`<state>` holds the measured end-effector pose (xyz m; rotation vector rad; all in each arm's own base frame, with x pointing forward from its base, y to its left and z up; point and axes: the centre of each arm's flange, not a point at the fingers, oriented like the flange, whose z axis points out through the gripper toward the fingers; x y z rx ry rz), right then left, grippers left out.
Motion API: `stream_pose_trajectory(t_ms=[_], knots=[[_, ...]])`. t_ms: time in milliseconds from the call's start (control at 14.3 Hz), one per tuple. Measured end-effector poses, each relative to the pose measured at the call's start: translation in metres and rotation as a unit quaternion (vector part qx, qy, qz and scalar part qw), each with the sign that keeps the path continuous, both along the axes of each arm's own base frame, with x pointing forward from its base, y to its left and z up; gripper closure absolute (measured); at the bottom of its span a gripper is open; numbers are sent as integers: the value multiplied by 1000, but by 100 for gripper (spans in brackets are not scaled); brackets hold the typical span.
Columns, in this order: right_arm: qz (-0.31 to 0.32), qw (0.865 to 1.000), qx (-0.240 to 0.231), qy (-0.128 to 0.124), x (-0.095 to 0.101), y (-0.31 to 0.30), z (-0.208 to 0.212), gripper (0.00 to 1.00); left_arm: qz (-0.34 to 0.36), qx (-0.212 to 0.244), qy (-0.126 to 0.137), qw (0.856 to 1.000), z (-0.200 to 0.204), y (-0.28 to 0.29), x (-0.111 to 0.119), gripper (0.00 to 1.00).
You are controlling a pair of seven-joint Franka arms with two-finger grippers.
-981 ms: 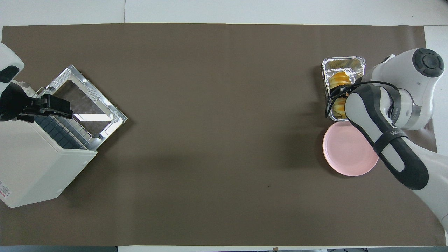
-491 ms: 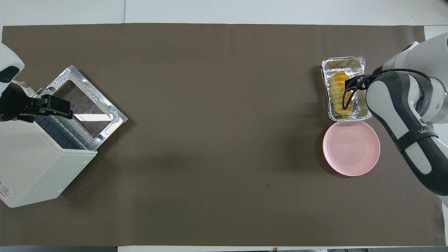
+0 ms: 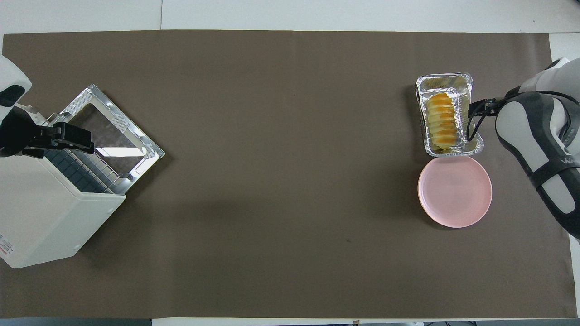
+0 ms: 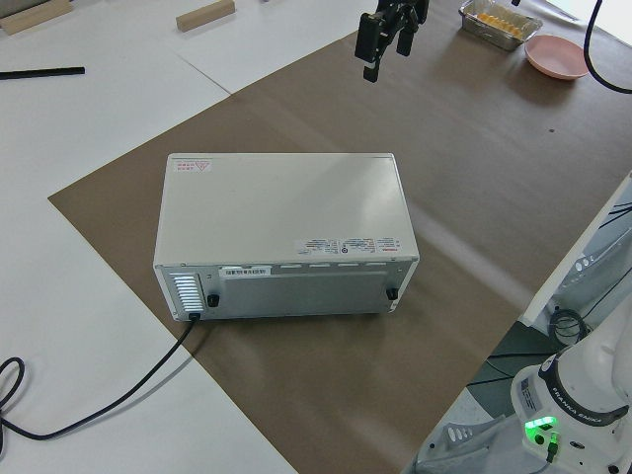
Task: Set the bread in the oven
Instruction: 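Grasp the foil tray rim with the right gripper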
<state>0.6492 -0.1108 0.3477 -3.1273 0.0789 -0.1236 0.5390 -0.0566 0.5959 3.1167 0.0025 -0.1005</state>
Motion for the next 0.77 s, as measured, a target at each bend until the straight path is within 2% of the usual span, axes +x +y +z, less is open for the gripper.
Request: stream_pose_trajectory(t_ms=[210, 491, 701, 771], knots=[[2, 1000, -4, -6, 6, 0, -27, 0, 0, 0, 0, 1000, 0, 0, 0, 0], [6, 1000, -2, 8, 2, 2, -46, 4, 0, 0, 0, 1000, 0, 0, 0, 0], [6, 1000, -1, 10, 1, 2, -48, 32, 0, 0, 0, 1000, 0, 0, 0, 0], [6, 1000, 0, 10, 1, 2, -48, 48, 0, 0, 0, 1000, 0, 0, 0, 0]])
